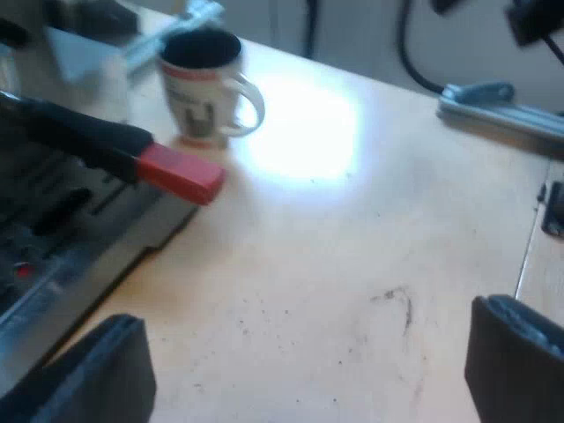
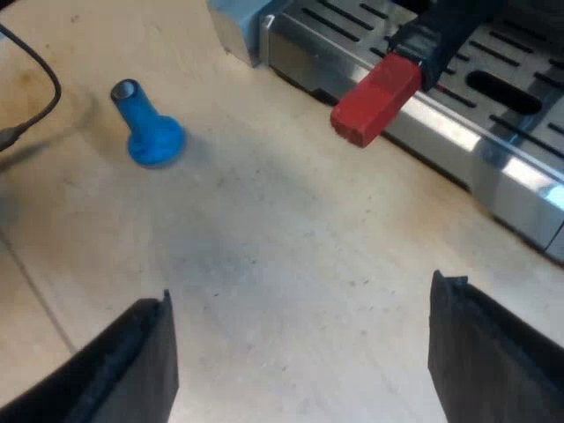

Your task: Grind coffee beans and then tamp

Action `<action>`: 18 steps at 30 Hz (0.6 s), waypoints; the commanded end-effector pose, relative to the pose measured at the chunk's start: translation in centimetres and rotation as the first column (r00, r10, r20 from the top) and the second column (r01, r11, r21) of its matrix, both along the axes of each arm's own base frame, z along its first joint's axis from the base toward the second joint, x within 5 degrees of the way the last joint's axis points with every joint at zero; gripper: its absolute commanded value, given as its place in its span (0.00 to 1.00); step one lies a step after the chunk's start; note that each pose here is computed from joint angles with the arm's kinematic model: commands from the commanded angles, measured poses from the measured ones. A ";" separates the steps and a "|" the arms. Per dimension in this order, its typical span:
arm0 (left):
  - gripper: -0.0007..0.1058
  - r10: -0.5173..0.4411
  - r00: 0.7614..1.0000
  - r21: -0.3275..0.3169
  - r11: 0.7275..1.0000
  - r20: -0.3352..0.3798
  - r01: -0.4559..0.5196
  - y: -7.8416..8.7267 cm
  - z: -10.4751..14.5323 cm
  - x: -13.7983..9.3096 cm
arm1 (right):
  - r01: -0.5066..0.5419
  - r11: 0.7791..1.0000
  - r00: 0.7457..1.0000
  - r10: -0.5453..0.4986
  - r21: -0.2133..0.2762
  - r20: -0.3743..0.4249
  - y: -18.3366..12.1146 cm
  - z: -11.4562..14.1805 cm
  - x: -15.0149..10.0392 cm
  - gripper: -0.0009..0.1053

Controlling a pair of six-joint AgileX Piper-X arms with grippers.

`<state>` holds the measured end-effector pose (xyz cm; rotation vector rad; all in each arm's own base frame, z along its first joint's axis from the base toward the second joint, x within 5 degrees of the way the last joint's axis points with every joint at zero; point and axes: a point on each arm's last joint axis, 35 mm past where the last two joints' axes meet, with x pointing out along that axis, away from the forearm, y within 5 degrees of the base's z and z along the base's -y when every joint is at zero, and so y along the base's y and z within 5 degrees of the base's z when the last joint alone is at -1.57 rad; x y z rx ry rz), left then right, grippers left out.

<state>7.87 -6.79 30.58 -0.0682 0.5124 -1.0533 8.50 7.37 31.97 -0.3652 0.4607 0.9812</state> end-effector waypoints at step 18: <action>0.68 -0.110 0.993 -0.041 0.993 0.036 0.112 -3.3 -2.2 3.3 | 0.266 0.959 0.934 -0.281 0.098 0.219 8.7 -3.4 -0.8 0.55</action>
